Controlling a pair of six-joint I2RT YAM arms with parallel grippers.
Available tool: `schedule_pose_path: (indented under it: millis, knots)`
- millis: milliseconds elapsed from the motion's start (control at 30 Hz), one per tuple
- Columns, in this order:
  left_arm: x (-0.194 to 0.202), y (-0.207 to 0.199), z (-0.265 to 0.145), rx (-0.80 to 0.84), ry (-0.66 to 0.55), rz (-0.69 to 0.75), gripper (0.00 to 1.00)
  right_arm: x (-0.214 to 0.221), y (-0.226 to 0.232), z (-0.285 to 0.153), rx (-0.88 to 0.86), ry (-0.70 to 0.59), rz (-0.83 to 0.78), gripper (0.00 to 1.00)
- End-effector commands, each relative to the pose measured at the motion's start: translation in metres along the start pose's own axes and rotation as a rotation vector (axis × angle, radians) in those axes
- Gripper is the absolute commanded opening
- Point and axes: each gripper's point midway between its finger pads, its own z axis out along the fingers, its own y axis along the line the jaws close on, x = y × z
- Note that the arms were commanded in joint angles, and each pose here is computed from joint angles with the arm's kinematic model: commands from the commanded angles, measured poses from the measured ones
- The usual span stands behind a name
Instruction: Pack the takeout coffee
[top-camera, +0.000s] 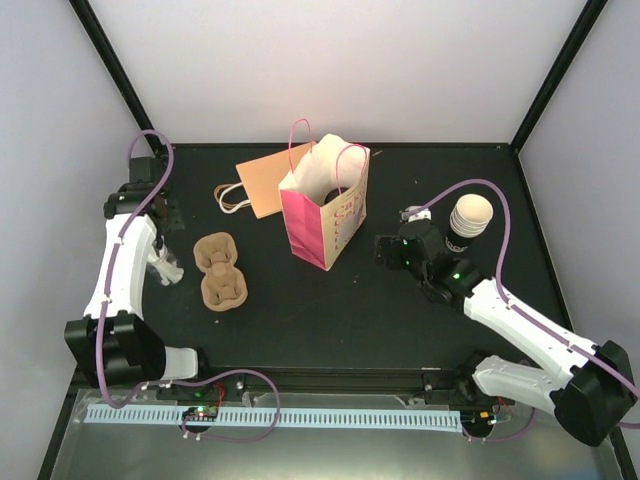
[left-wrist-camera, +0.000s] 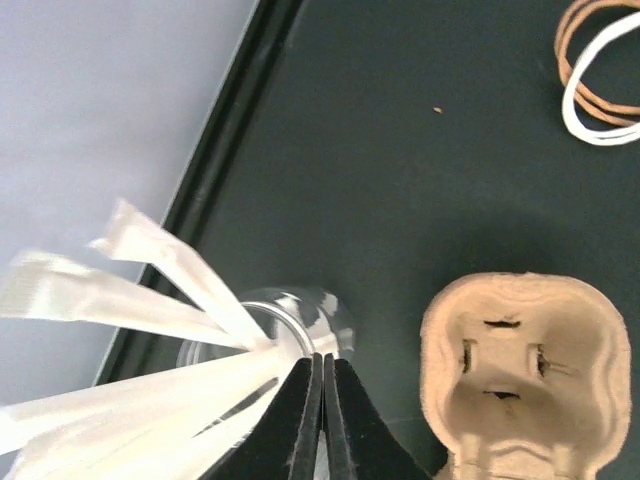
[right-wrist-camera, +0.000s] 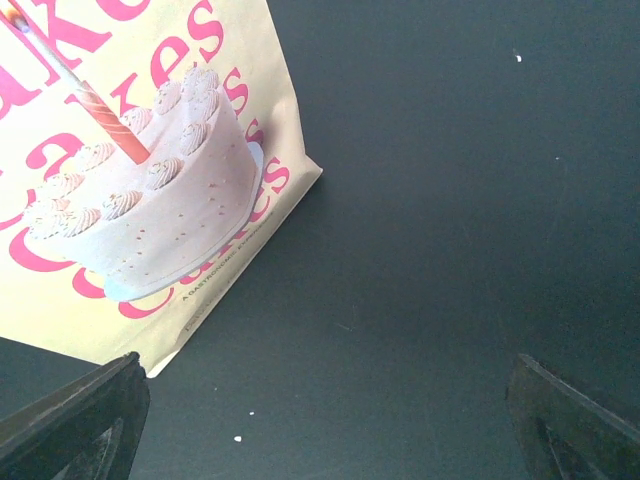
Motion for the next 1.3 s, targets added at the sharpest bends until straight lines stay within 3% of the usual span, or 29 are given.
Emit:
schedule_pose_path:
  millis: [0,300,500,767,1000,1267]
  knots:
    - [-0.017,0.021,-0.026,-0.080,-0.067,-0.041,0.03,-0.007,0.002,0.002,-0.010,-0.023,0.009,1.00]
    - [-0.028,0.043,-0.075,-0.134,-0.180,-0.079,0.03,-0.004,0.005,0.005,-0.020,-0.009,0.007,1.00]
    - [-0.038,0.047,-0.132,-0.056,-0.323,-0.161,0.02,-0.002,0.005,0.007,-0.013,-0.004,0.002,1.00]
    - [-0.048,0.041,-0.228,0.208,-0.615,-0.299,0.02,-0.001,0.004,0.010,-0.005,0.005,-0.003,1.00]
    - [-0.051,0.019,-0.296,0.524,-0.782,-0.348,0.02,0.001,0.001,0.011,0.009,0.007,-0.004,1.00]
    - [-0.055,-0.041,-0.340,0.989,-0.788,-0.271,0.02,-0.003,-0.006,0.007,0.042,-0.016,0.001,1.00]
